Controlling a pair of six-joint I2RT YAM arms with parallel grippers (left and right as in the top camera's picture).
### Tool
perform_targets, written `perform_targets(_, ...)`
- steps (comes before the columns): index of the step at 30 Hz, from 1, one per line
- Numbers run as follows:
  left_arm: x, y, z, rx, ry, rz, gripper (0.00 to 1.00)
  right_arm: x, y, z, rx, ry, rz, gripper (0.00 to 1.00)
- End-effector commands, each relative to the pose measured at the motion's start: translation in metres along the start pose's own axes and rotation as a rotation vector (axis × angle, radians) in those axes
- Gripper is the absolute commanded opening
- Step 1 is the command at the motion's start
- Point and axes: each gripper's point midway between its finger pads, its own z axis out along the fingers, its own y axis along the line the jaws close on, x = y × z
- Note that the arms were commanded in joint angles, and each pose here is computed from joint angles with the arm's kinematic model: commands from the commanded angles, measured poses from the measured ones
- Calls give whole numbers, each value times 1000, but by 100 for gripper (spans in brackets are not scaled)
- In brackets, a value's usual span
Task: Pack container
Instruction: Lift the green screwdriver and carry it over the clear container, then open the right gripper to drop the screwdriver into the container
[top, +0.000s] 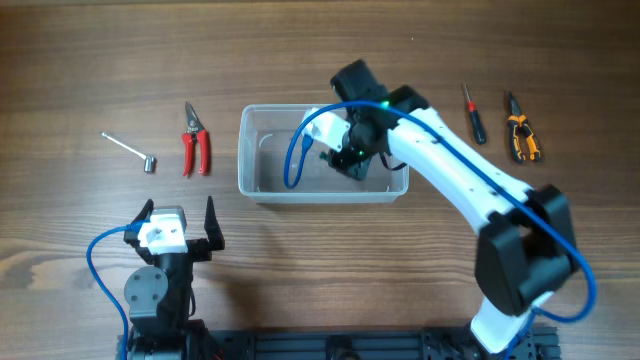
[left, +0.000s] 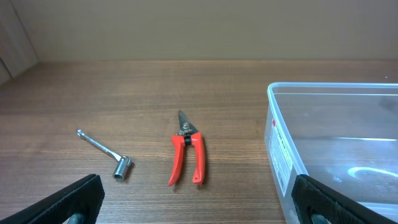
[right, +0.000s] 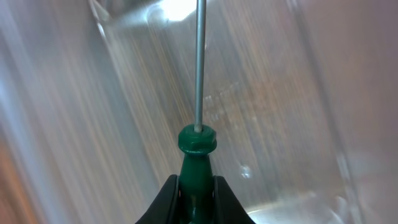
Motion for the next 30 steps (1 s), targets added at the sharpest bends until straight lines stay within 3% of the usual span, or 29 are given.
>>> perform_targets(1,-1,-1,0,6,-9,21,100,16,2,34,-47,55,10,4)
perform_targets(9,-1,-1,0,6,-9,21,100,30,-4,70,-58,114,39,5)
perform_targets(12,-1,-1,0,6,-9,21,100,27,-7,71,-47,101,61,19)
perform_targets(18,-1,-1,0,6,-9,21,100,25,-9,71,-40,92,72,34)
perform_targets(25,-1,-1,0,6,-9,21,100,21,-9,65,-43,98,103,41)
perform_targets(30,-1,-1,0,6,-9,21,100,-4,-16,26,-38,95,150,48)
